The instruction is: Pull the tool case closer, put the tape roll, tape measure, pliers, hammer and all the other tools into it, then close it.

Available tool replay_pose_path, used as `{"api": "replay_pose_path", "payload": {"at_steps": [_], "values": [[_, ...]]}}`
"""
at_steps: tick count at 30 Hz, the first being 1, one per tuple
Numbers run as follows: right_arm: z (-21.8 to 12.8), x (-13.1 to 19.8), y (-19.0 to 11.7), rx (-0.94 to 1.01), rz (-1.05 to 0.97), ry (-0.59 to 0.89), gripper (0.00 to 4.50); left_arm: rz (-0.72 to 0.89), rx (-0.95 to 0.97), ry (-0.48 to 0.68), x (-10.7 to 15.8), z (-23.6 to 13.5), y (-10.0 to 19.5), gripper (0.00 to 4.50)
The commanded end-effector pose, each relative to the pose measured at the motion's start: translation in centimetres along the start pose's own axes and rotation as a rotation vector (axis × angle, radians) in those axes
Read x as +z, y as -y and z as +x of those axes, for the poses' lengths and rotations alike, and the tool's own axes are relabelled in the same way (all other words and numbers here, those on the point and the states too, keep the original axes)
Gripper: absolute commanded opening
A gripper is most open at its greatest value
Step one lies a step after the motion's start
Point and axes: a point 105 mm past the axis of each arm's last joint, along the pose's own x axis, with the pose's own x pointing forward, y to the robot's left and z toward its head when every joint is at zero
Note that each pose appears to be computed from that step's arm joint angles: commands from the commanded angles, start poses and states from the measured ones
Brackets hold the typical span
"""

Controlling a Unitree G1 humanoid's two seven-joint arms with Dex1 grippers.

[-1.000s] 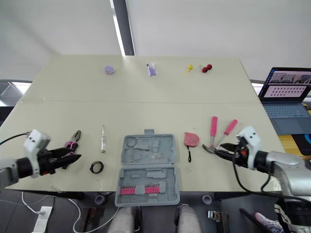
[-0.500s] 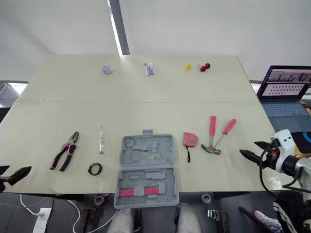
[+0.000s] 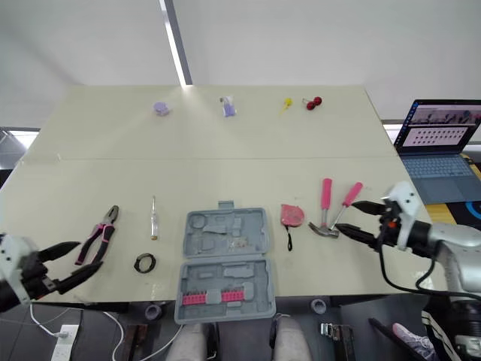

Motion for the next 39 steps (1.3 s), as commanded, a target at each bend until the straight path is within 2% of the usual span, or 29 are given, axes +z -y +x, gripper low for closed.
{"api": "replay_pose_path", "payload": {"at_steps": [1, 3, 8, 11, 12, 22, 25, 27, 39], "values": [[2.6, 3.3, -3.4, 0.158, -0.085, 0.060, 4.46, 0.062, -0.101, -0.033, 0.7, 1.0, 1.4, 4.50], [4.0, 4.5, -5.1, 0.230, -0.118, 0.080, 4.46, 0.094, -0.151, -0.058, 0.2, 1.9, 2.4, 4.50], [6.4, 6.4, -8.5, 0.365, -0.176, 0.111, 4.46, 0.155, -0.164, -0.030, 0.3, 3.6, 3.7, 4.50], [7.4, 6.9, -10.2, 0.431, -0.211, 0.108, 4.50, 0.142, -0.160, -0.014, 0.1, 4.2, 5.0, 3.72], [7.6, 7.1, -10.6, 0.446, -0.218, 0.110, 4.50, 0.153, -0.160, -0.022, -0.2, 4.3, 5.3, 3.34], [7.8, 7.1, -11.4, 0.506, -0.230, 0.080, 4.50, 0.212, -0.195, -0.035, 0.4, 4.2, 6.1, 3.34], [7.9, 6.9, -11.5, 0.512, -0.226, 0.073, 4.50, 0.233, -0.217, -0.058, 0.2, 3.9, 6.1, 2.51], [7.9, 6.8, -11.5, 0.514, -0.226, 0.069, 4.50, 0.245, -0.228, -0.084, -0.1, 3.8, 6.1, 1.56], [7.6, 6.6, -11.6, 0.507, -0.227, 0.049, 4.50, 0.218, -0.175, -0.113, -0.6, 3.9, 4.6, 1.56]]}}
